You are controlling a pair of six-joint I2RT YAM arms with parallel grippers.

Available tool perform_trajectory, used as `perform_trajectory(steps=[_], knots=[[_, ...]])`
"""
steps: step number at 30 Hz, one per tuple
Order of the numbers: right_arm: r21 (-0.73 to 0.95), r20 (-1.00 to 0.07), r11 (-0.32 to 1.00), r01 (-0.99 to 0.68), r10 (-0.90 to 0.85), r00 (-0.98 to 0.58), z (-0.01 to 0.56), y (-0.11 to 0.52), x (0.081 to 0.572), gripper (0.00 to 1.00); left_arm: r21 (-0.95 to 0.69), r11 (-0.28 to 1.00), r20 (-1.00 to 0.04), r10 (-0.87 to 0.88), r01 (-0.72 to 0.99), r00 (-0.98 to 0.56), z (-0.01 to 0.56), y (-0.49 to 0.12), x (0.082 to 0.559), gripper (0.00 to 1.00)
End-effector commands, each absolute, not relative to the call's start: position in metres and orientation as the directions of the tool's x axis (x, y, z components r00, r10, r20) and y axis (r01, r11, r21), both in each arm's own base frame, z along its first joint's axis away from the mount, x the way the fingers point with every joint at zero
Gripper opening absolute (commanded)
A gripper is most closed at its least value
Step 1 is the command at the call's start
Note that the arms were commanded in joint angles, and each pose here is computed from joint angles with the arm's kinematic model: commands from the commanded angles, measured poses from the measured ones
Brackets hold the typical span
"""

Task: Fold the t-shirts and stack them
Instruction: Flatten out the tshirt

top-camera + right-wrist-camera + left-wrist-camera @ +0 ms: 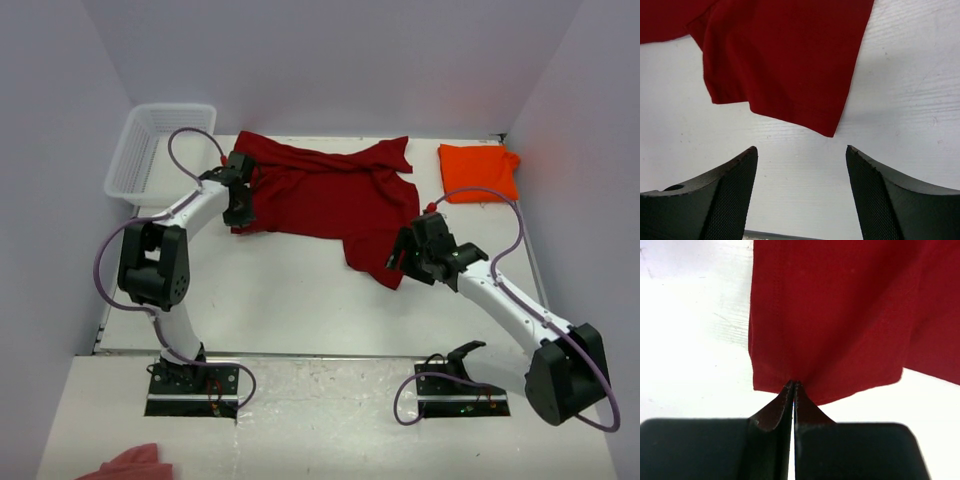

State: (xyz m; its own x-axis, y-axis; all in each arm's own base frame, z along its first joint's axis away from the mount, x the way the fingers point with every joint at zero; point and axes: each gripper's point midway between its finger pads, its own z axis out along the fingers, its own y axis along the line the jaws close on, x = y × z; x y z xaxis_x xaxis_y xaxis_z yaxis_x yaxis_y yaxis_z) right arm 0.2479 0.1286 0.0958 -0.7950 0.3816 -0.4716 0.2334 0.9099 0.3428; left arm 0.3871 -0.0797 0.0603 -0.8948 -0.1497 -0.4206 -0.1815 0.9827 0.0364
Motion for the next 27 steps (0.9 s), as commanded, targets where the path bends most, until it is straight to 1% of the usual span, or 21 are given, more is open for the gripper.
perform_trajectory(steps=[1, 3, 5, 11, 13, 19, 23, 25, 26, 27], knots=[[0.321, -0.395, 0.898, 0.300, 0.415, -0.820, 0.072, 0.131, 0.242, 0.71, -0.009, 0.982, -0.447, -0.174, -0.190, -0.878, 0.080, -0.081, 0.383, 0.00], [0.306, -0.378, 0.901, 0.308, 0.412, -0.829, 0.062, 0.132, 0.244, 0.68, -0.019, 0.983, -0.449, -0.173, -0.184, -0.877, 0.082, -0.083, 0.382, 0.00], [0.288, -0.368, 0.901, 0.326, 0.418, -0.830, 0.056, 0.129, 0.244, 0.63, -0.021, 0.983, -0.449, -0.170, -0.180, -0.877, 0.084, -0.083, 0.381, 0.00], [0.280, -0.316, 0.892, 0.356, 0.436, -0.843, 0.038, 0.130, 0.239, 0.57, -0.020, 0.987, -0.458, -0.152, -0.161, -0.876, 0.090, -0.082, 0.377, 0.00], [0.270, -0.300, 0.888, 0.373, 0.445, -0.843, 0.032, 0.130, 0.238, 0.55, -0.028, 0.988, -0.460, -0.149, -0.153, -0.875, 0.091, -0.083, 0.374, 0.00], [0.244, -0.309, 0.887, 0.391, 0.454, -0.836, 0.028, 0.128, 0.249, 0.52, -0.050, 0.990, -0.460, -0.138, -0.130, -0.877, 0.087, -0.085, 0.366, 0.00], [0.234, -0.295, 0.884, 0.405, 0.462, -0.837, 0.024, 0.127, 0.254, 0.51, -0.059, 0.991, -0.453, -0.132, -0.118, -0.881, 0.081, -0.086, 0.359, 0.00], [0.235, -0.290, 0.881, 0.412, 0.468, -0.835, 0.022, 0.128, 0.254, 0.46, -0.058, 0.992, -0.458, -0.126, -0.112, -0.880, 0.082, -0.085, 0.359, 0.00], [0.236, -0.287, 0.880, 0.413, 0.469, -0.835, 0.020, 0.129, 0.255, 0.38, -0.059, 0.992, -0.455, -0.126, -0.111, -0.881, 0.083, -0.086, 0.358, 0.00], [0.235, -0.289, 0.878, 0.416, 0.472, -0.833, 0.021, 0.129, 0.257, 0.35, -0.066, 0.992, -0.457, -0.126, -0.108, -0.880, 0.084, -0.087, 0.358, 0.00]])
